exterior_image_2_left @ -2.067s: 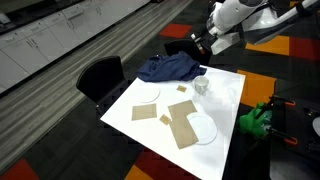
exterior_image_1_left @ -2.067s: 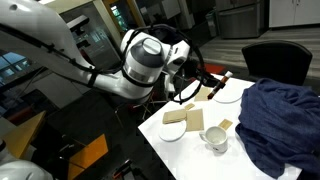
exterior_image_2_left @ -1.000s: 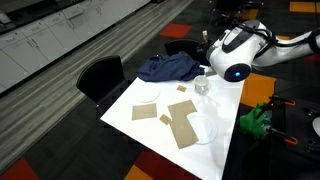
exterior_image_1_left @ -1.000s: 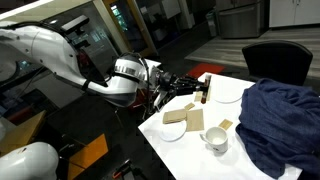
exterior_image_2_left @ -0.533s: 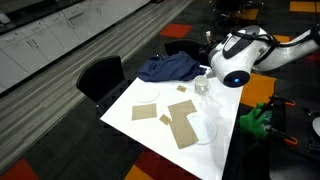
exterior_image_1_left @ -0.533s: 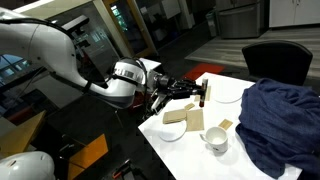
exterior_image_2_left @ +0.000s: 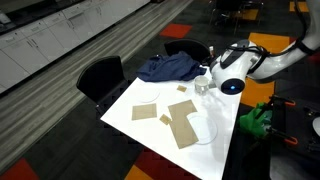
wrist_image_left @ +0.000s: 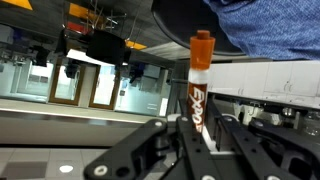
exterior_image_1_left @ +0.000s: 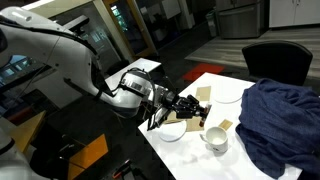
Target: Put the marker in the white mug
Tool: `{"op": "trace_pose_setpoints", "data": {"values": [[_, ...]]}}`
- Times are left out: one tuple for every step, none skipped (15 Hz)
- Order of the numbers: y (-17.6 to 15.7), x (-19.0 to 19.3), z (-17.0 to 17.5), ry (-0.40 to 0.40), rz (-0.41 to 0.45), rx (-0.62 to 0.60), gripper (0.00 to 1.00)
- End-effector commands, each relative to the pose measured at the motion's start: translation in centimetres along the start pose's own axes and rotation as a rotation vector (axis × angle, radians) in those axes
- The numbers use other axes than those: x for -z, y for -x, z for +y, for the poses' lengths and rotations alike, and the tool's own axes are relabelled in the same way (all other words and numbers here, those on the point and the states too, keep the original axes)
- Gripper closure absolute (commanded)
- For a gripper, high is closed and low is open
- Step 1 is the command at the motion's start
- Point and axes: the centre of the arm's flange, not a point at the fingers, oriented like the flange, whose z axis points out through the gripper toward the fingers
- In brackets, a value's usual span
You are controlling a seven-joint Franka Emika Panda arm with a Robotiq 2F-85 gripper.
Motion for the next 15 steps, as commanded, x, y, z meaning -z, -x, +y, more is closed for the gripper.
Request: {"op": "trace_pose_setpoints", "data": {"values": [[2.5,-1.9,-0.6,0.018,0.005,-0.035,0.95],[3.1,-2.4,-0.8,0.017,-0.002,-0.039,0.95],[3.7,-2.7,-0.9,0.015,0.0,-0.043,0.95],[4.2,-3.0,-1.1,0.01,0.002,-0.047,0.95],[4.7,-3.4,-1.3,0.005,0.005,-0.047,0.95],[5.1,-3.6,-1.5,-0.001,0.01,-0.045,0.95],[5.6,-3.9,-1.9,-0.013,0.015,-0.043,0.95],[5.8,-4.0,-2.2,-0.027,0.019,-0.039,0.95],[6.1,-4.2,-2.4,-0.042,0.022,-0.036,0.95],[6.4,-4.4,-2.9,-0.062,0.026,-0.033,0.95],[6.6,-4.5,-3.1,-0.08,0.028,-0.031,0.95],[6.9,-4.7,-3.5,-0.095,0.031,-0.03,0.95],[7.0,-4.8,-3.8,-0.107,0.038,-0.03,0.95],[7.3,-5.1,-4.1,-0.114,0.038,-0.024,0.95],[7.5,-5.2,-4.3,-0.119,0.035,-0.019,0.95]]}}
